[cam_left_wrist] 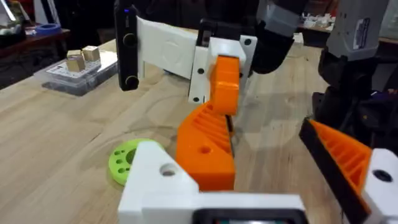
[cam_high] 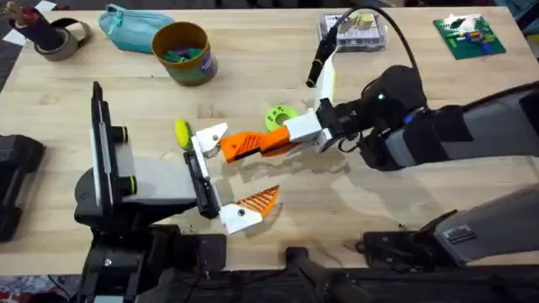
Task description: Pick up the gripper from the table and insert it into the empty holder that is missing its gripper. Then pick up a screw, insert it into the mounting hole, and use the screwdriver to tighten it. Finally, clean up the table by picking up the vegetable and placing it into the bucket.
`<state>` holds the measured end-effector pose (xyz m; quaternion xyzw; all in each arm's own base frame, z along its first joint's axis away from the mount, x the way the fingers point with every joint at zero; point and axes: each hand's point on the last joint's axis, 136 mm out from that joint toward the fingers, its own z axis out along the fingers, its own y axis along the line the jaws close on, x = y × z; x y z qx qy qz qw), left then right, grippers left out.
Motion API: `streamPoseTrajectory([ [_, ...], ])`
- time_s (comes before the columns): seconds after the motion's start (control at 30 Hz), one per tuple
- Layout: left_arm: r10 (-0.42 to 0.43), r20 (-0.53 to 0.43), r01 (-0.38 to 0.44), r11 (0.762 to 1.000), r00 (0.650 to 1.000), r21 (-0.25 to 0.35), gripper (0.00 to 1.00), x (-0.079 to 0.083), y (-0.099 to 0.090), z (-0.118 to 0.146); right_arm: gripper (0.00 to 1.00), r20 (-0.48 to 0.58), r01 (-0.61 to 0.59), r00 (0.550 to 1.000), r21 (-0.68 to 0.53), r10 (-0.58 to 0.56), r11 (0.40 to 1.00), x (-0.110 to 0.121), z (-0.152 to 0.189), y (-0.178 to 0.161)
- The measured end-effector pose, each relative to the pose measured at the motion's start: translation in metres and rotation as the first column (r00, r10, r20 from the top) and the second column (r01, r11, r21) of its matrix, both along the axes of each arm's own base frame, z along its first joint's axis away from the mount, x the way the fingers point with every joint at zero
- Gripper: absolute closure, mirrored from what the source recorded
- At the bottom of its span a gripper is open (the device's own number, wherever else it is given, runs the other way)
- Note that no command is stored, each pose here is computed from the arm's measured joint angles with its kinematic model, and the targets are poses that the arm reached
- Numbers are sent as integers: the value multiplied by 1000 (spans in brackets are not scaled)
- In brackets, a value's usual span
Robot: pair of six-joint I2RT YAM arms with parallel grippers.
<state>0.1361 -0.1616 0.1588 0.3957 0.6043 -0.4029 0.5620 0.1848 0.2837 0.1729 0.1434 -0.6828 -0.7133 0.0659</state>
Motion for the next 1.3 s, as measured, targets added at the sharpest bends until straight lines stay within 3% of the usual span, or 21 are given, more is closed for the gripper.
streamPoseTrajectory([
  [1.3, 1, 0, -1, 1000, 1000, 0, 14, 0, 0, 0, 980, -1, 53, 999, 10, -53, 999, 7, 2, 5],
])
